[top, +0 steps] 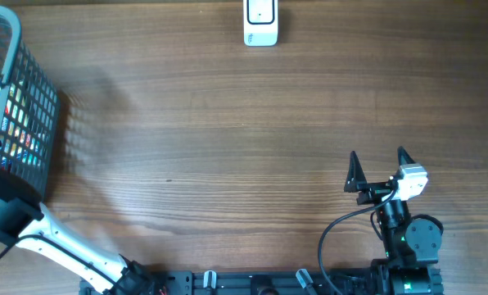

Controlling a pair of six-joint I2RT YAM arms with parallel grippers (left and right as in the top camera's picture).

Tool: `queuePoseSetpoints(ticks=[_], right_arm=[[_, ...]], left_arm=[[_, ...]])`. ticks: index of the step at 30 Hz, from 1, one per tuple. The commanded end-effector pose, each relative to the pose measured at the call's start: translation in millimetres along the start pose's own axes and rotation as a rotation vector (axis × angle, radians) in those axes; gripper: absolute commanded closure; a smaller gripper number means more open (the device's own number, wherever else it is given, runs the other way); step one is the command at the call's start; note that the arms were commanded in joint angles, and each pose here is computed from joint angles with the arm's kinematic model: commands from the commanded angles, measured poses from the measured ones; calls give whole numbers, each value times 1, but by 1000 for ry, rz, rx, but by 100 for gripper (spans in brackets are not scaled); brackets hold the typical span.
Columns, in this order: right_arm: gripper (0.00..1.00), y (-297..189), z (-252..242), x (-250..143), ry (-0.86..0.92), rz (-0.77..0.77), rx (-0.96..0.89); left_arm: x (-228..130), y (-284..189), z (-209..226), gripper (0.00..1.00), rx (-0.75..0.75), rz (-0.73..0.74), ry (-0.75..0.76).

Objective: Scan the item barcode
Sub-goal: 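Move the left gripper over the grey basket and lower inside, then grasp the white-and-yellow snack bag in the basket with the left gripper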

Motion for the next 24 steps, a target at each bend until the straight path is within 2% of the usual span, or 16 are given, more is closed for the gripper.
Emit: queuePoseSetpoints(ticks=[1,6,20,21,23,24], right_arm=[[0,0,0,1,7,-6,-4],[0,0,0,1,7,-6,-5],[0,0,0,1,7,-6,-4],[0,0,0,1,7,-6,-5],[0,0,0,1,7,-6,-5],[0,0,0,1,7,-6,-4]], left_arm=[[0,22,7,0,59,35,16],[2,39,16,0,137,46,17],[-8,80,14,0,119,163,28],[-8,80,14,12,119,163,28],[-8,79,15,51,120,163,28],[-9,79,15,64,121,167,27]])
Point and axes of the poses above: each gripper's point midway between its finger pads, its own y axis out along the fingers, its own z axis along the line the jaws close on, x = y × z, the point moved 5 cm from there along -y, back along the fingers, and after that the axes turned 8 degrees about -y, right-handed, at the moved point
